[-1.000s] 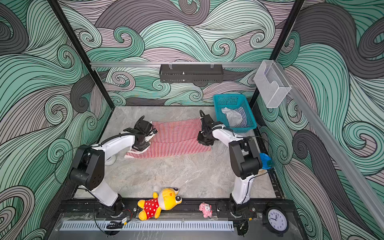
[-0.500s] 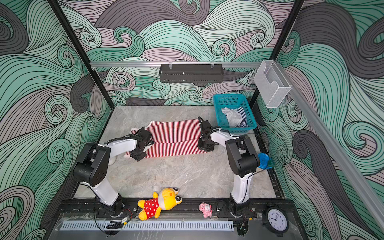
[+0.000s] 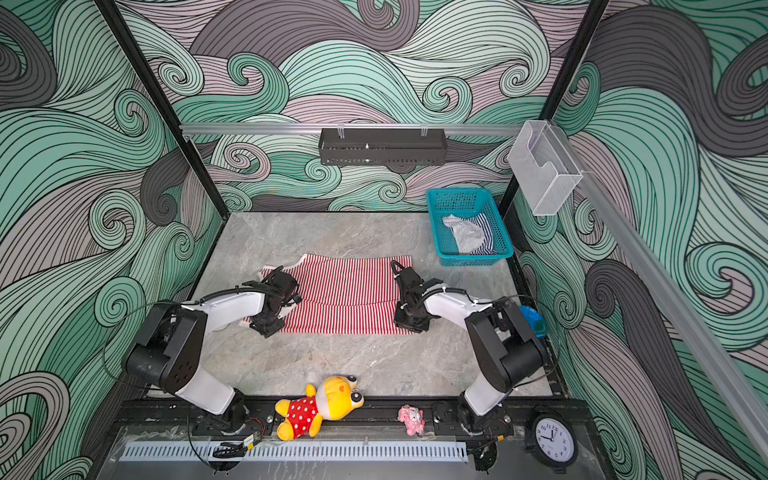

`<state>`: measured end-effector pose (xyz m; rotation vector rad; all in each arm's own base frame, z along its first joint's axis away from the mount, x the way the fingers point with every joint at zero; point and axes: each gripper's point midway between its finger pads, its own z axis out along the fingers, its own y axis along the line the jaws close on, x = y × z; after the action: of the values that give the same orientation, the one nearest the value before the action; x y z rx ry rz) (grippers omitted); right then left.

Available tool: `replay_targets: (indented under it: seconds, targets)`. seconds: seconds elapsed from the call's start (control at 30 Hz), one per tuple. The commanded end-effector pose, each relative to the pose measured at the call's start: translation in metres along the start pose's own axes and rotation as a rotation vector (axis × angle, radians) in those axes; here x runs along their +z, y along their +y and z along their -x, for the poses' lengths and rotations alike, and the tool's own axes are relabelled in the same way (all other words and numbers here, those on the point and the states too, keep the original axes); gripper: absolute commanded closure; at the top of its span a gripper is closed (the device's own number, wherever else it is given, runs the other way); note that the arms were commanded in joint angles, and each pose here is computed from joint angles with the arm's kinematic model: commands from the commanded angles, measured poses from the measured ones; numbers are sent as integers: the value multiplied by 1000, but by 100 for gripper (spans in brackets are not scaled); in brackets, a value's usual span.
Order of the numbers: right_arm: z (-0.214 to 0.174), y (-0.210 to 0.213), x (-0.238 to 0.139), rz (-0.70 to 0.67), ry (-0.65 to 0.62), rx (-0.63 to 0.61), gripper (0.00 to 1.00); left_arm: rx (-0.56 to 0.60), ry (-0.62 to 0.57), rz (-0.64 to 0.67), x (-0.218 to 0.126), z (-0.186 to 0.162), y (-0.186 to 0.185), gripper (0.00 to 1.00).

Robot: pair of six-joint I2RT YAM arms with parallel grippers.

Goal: Fold and stack the tank tops

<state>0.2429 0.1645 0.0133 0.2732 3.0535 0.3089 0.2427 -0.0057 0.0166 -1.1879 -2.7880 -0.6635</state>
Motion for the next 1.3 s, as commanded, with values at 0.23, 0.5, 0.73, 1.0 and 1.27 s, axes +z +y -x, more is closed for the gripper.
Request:
replay_targets:
  seconds: [0.23,0.5,0.73,1.0,1.27]
  targets:
    - [-9,2,-23,6,7,13,55,-67,-56,-57,-31,-9,4,70]
    - [60,34,-72,92,-98,-9,43,-198,-254,-7,-74,59,68,62]
    - [166,25,-65,36,-162,-1,45,-287,-301,-131,-61,139,102,62]
    - [238,24,-29,-34,-145,3,47,-301,-337,-256,-48,189,103,62]
    - [262,24,-10,-71,-131,-14,56,-328,-366,-284,-50,197,104,62]
